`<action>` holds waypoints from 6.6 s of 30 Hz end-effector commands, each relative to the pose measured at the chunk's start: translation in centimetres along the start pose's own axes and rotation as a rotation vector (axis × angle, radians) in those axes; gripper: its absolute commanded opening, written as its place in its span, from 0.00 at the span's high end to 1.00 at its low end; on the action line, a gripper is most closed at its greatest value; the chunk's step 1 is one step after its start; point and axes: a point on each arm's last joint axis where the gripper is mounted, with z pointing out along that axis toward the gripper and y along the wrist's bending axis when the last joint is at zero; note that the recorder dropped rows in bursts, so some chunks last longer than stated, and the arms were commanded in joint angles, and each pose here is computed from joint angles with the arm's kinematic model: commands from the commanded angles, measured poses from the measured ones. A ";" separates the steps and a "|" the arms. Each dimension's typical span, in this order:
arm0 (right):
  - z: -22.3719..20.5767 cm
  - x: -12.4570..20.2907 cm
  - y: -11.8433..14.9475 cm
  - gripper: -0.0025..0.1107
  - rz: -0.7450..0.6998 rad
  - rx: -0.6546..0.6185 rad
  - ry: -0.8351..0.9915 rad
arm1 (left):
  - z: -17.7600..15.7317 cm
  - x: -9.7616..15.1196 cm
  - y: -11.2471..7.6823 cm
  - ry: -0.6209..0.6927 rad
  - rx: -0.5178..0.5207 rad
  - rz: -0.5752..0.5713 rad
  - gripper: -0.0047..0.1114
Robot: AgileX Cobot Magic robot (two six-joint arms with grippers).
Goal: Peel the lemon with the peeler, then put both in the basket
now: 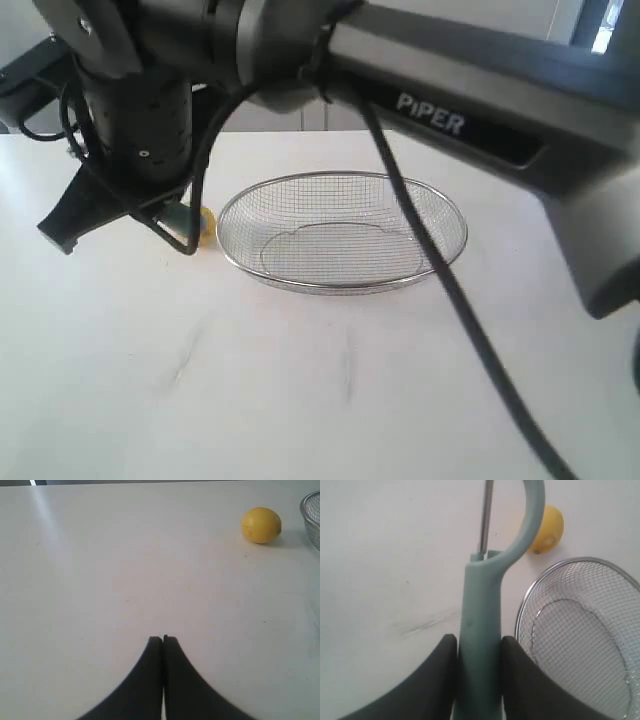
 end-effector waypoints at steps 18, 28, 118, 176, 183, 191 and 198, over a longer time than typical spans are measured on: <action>-8.3 8.9 -7.6 0.98 -0.006 0.063 0.051 | 0.0 0.1 0.0 0.000 0.003 -0.003 0.96; -9.6 17.4 -10.2 0.98 0.118 0.112 0.144 | 0.0 0.1 0.0 0.000 0.003 -0.003 0.96; -2.0 24.9 -14.6 0.98 0.290 0.199 0.062 | 0.0 -0.2 0.1 -0.035 -0.005 -0.004 0.96; -2.0 24.9 -14.6 0.98 0.290 0.199 0.062 | 19.8 -24.8 2.1 -0.194 -0.058 0.099 0.96; -2.0 24.9 -14.6 0.98 0.290 0.199 0.062 | 27.1 -22.8 2.0 0.447 -0.053 0.178 0.96; -2.0 24.9 -14.6 0.98 0.290 0.199 0.062 | 31.2 -22.7 -5.5 0.737 0.706 0.668 0.96; -2.0 24.9 -14.6 0.98 0.290 0.199 0.062 | 33.2 -20.6 -9.9 0.514 1.055 1.242 0.93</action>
